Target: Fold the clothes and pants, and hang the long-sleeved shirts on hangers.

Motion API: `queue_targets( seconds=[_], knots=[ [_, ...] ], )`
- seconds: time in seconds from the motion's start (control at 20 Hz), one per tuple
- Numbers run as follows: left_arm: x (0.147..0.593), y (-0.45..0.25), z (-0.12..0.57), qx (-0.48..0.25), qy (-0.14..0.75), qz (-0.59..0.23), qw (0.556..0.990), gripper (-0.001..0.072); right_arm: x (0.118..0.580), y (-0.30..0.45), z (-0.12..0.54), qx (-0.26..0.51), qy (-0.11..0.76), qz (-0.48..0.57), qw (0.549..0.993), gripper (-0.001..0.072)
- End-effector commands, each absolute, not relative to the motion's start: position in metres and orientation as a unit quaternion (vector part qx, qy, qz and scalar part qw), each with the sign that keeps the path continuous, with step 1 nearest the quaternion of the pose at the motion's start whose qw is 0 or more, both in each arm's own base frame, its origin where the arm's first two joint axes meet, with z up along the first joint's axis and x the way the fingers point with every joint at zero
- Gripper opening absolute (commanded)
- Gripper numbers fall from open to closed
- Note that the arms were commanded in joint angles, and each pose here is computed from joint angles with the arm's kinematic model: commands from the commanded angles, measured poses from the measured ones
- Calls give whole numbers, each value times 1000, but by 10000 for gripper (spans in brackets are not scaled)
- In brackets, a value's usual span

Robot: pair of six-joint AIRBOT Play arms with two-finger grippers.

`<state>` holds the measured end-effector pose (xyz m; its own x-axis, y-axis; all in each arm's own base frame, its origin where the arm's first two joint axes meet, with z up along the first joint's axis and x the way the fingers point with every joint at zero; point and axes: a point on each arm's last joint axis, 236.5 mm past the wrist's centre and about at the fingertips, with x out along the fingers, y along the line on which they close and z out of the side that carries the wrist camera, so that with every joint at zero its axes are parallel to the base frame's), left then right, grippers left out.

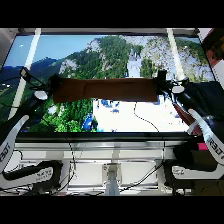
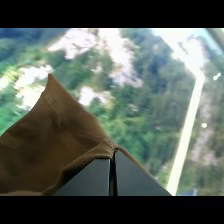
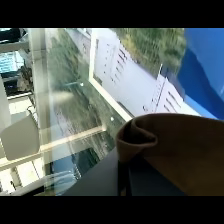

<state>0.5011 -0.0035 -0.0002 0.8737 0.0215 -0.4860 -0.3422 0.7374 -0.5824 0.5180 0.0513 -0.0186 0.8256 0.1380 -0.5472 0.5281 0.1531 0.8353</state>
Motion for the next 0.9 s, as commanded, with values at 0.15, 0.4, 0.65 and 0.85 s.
queue_targets(
  seconds=[0.15, 0.4, 0.65, 0.85],
  knots=[
    [508, -3, -36, -343, 258, 113, 896, 22, 537, 55, -55, 629, 285, -151, 707, 17],
    [508, -1, -44, -340, 262, 120, 895, 22, 536, 61, -68, 626, 295, -155, 705, 17],
    [513, 8, -36, -336, 238, 131, 902, 31, 555, 61, -50, 627, 274, -142, 715, 18],
    [513, 5, -36, -335, 239, 128, 902, 65, 556, 66, -51, 623, 272, -141, 719, 68]
  ],
)
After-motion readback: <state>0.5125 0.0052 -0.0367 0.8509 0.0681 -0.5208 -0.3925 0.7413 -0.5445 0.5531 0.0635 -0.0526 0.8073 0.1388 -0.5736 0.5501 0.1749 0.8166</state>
